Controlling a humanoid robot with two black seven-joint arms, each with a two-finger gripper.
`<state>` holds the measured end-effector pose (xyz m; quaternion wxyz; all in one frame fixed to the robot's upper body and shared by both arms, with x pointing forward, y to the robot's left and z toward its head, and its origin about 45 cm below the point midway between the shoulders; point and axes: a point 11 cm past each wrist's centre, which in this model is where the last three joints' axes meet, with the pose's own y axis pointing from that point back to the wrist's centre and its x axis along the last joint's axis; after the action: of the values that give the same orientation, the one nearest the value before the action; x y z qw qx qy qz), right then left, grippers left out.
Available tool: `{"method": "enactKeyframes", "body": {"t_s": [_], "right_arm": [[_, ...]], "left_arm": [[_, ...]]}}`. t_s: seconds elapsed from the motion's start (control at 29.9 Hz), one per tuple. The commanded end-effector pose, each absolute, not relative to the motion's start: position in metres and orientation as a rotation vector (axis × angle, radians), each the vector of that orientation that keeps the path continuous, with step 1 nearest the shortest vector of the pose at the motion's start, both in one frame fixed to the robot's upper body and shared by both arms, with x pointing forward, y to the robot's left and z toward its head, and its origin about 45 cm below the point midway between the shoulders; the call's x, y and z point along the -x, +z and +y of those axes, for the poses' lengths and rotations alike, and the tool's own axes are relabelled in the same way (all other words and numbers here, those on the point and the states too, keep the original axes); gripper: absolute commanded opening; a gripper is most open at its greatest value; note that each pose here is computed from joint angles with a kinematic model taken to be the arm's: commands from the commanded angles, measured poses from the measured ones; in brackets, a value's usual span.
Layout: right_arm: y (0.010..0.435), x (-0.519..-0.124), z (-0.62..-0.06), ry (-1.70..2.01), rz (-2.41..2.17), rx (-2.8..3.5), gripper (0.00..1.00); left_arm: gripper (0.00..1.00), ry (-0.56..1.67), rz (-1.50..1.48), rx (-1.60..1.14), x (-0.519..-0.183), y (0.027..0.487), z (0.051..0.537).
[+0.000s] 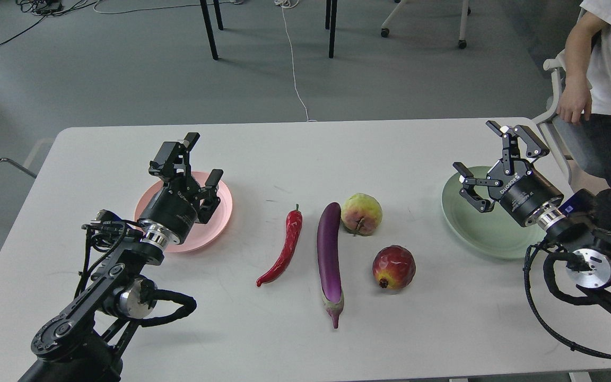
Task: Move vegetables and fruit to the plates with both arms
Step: 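Move the right gripper from the green plate toward the pear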
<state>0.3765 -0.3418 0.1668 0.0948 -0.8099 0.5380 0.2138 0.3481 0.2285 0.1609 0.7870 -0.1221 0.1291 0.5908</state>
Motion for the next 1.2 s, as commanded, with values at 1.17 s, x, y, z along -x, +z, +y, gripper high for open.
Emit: {"method": "enactKeyframes", "body": {"t_s": [1.17], "right_arm": [[0.222,-0.433,-0.185,-2.498,-0.538,3.271,0.99]], "left_arm": [[0.98,1.197,0.171,0.406,-0.345,0.201,0.219]]}}
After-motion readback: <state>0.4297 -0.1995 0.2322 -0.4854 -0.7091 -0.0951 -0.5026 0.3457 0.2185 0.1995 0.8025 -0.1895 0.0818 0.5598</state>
